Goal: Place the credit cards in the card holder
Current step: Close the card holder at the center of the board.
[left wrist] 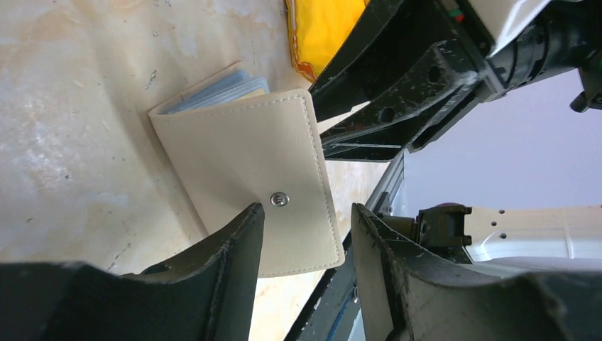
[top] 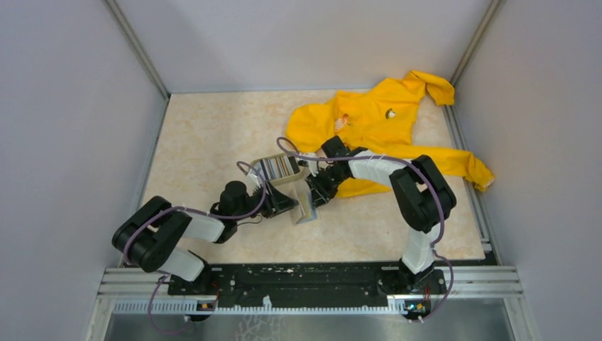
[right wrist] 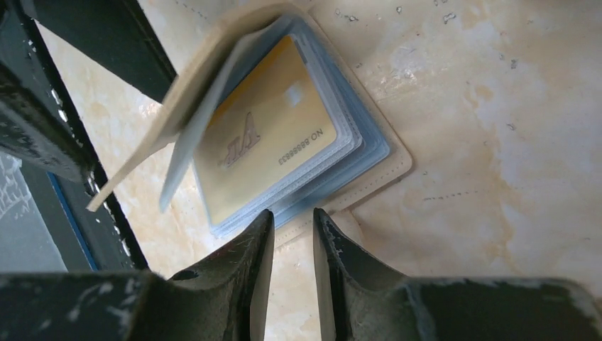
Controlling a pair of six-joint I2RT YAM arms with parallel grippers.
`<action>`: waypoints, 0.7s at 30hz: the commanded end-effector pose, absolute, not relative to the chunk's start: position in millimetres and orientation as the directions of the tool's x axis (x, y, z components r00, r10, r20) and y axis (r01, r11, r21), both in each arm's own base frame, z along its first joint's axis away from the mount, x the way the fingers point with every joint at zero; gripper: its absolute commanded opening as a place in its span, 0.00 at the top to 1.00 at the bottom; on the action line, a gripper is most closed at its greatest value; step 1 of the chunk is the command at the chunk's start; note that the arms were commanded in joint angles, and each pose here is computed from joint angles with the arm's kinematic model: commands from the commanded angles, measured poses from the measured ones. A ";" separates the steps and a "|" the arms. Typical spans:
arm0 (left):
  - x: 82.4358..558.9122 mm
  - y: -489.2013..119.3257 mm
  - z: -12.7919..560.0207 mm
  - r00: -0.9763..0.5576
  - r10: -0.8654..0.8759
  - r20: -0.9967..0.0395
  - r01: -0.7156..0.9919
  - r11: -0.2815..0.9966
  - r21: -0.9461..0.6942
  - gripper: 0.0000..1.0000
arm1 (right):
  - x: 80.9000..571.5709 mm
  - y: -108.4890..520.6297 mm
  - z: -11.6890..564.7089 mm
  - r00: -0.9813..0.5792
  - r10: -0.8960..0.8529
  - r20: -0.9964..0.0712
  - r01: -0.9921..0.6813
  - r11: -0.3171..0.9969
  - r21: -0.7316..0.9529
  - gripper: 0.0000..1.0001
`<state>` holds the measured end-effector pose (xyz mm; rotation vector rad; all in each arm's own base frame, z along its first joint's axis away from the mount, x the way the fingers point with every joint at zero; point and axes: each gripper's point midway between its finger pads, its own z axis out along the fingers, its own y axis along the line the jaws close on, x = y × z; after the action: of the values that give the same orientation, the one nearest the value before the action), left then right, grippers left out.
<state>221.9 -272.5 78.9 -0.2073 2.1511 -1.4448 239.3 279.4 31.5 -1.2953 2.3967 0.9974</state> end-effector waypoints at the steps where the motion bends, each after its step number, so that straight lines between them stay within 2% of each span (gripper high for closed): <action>1: 225.9 -283.8 96.9 -0.843 -0.390 -0.370 0.236 0.350 -0.907 0.45 | 260.3 283.3 81.4 -0.465 -0.614 -0.637 -0.885 0.322 0.336 0.72; 6: 229.7 -286.9 91.5 -0.841 -0.383 -0.381 0.234 0.377 -0.896 0.48 | 271.2 263.3 111.2 -0.387 -0.590 -0.708 -0.919 0.307 0.247 0.68; 9: 232.3 -290.1 88.7 -0.840 -0.375 -0.391 0.235 0.397 -0.887 0.50 | 273.4 253.1 116.9 -0.380 -0.566 -0.732 -0.921 0.306 0.242 0.59; 12: 233.5 -292.8 83.4 -0.842 -0.362 -0.400 0.231 0.428 -0.874 0.52 | 278.0 245.0 102.1 -0.401 -0.593 -0.698 -0.910 0.346 0.229 0.54; 21: 232.2 -294.1 73.3 -0.839 -0.333 -0.430 0.230 0.500 -0.835 0.52 | 279.6 235.4 67.9 -0.487 -0.647 -0.587 -0.871 0.406 0.276 0.56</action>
<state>227.7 -293.5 73.3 -0.1192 2.1983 -1.3898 275.8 238.8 73.3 -1.2895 2.2503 0.8251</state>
